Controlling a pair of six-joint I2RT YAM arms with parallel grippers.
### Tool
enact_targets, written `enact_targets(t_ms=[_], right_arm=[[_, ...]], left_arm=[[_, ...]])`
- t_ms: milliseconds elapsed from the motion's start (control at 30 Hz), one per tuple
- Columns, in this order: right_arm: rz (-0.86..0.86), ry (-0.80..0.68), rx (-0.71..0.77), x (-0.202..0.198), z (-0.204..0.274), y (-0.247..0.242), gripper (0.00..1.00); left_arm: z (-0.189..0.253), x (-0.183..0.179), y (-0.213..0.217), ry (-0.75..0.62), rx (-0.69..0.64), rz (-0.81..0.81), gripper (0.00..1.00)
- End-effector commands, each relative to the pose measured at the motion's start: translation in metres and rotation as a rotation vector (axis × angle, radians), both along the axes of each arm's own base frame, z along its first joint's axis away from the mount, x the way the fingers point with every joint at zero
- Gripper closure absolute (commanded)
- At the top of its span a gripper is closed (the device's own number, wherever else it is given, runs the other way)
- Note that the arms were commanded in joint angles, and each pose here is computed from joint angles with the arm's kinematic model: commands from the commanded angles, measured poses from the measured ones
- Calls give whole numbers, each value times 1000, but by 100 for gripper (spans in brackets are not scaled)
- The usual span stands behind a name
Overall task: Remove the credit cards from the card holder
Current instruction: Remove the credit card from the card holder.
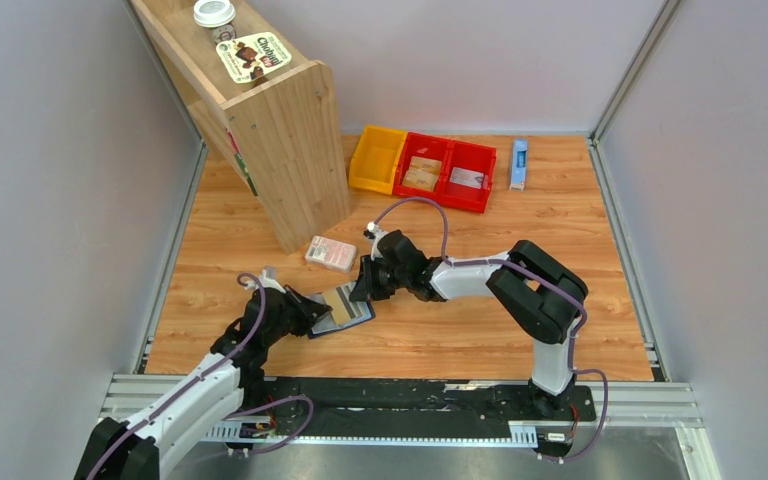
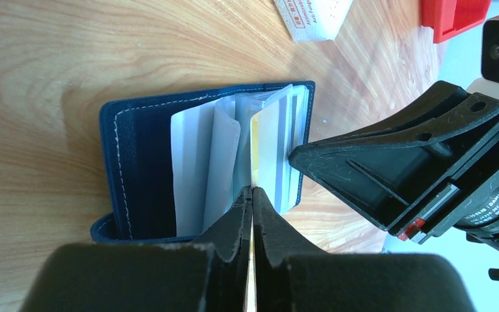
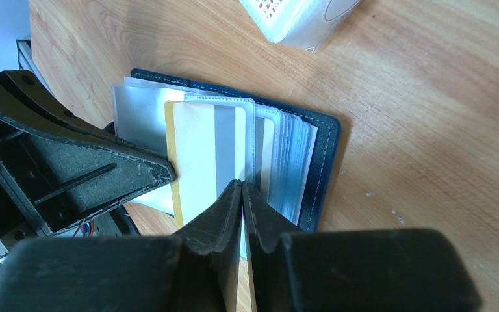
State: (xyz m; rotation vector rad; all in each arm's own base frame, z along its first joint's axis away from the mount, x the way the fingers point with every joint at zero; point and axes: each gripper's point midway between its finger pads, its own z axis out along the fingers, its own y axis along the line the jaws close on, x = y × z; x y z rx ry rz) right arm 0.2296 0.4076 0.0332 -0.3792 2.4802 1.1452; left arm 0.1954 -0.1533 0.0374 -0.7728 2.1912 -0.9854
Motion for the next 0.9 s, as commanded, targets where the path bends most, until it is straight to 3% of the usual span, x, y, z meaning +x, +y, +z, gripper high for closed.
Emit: enact_targets(t_ms=[0, 300, 500, 667, 867], right_arm=[[-18, 59, -191, -10, -57, -36, 87], [-32, 57, -200, -6, -58, -42, 87], [-37, 59, -195, -5, -58, -42, 87], [-37, 58, -194, -5, -57, -42, 87], [-39, 56, -194, -4, -56, -42, 87]], left_arm=[[-47, -23, 18, 122, 46, 52, 91], [-56, -27, 28, 183, 63, 122, 80], [-37, -14, 17, 80, 15, 79, 63], [-17, -3, 12, -18, -20, 69, 58], [-28, -5, 15, 25, 5, 77, 55]])
